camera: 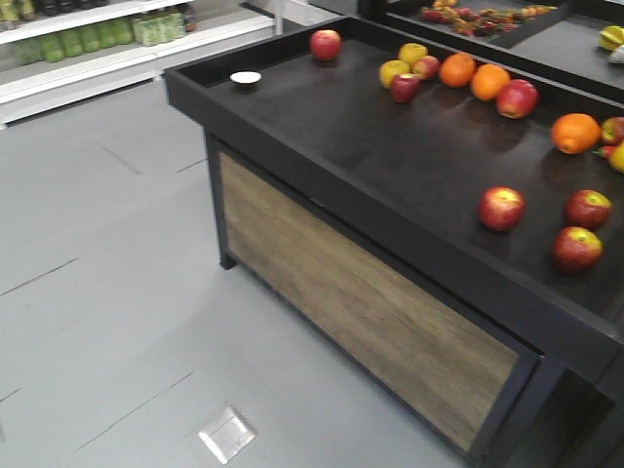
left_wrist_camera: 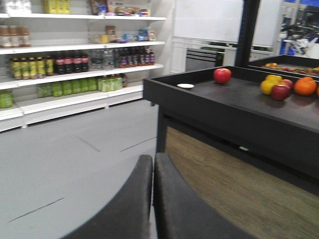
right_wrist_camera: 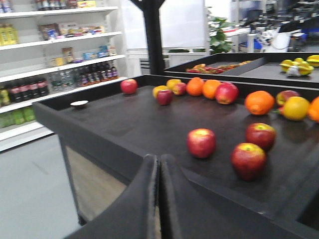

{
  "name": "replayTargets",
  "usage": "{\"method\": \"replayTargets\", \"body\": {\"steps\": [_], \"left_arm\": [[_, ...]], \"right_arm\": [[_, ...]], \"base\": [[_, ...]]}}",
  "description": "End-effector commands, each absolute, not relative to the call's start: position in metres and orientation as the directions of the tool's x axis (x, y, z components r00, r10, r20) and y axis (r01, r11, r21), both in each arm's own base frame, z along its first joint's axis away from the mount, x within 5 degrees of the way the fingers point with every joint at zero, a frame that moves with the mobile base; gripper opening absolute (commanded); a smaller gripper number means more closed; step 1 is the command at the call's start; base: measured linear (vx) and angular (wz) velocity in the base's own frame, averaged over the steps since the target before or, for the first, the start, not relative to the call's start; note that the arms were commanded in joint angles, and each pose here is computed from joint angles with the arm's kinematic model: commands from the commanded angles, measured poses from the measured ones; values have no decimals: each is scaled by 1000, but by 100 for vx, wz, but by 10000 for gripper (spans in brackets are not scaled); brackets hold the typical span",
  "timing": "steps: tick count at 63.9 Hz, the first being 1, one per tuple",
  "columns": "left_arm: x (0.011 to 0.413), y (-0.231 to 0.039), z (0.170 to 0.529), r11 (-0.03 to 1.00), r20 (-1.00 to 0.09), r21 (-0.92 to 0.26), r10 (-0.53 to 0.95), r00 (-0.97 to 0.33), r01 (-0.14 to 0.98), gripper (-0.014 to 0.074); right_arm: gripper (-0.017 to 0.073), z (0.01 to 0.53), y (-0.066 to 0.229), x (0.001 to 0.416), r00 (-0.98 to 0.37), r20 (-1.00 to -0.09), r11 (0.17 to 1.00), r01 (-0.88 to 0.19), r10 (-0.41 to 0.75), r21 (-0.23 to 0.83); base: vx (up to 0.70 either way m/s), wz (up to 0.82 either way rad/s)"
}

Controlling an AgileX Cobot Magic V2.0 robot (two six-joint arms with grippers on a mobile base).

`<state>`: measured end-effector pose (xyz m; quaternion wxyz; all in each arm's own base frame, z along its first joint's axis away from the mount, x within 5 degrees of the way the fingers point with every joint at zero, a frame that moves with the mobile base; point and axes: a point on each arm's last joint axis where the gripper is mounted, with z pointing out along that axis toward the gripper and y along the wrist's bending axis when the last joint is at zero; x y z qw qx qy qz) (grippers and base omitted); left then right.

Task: Pick three apples into basket with both arms
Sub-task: 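Turn and drive the base up to the table with the blue basket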

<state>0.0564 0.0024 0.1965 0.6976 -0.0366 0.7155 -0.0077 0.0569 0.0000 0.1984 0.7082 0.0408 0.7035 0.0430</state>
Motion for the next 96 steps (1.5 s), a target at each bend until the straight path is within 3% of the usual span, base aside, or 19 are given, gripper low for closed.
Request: {"method": "replayTargets", "body": {"steps": [1,96], "left_arm": [[56,2,196,997,-997,-74,-73,40,-32,-6],[56,2,196,997,-997,-74,-73,40,-32,-6]], "right_arm": [[-4,201,0,56,72,-993,995,-8,99,99],[-4,201,0,56,72,-993,995,-8,99,99]], "base": [[6,-42],[3,-33]]}}
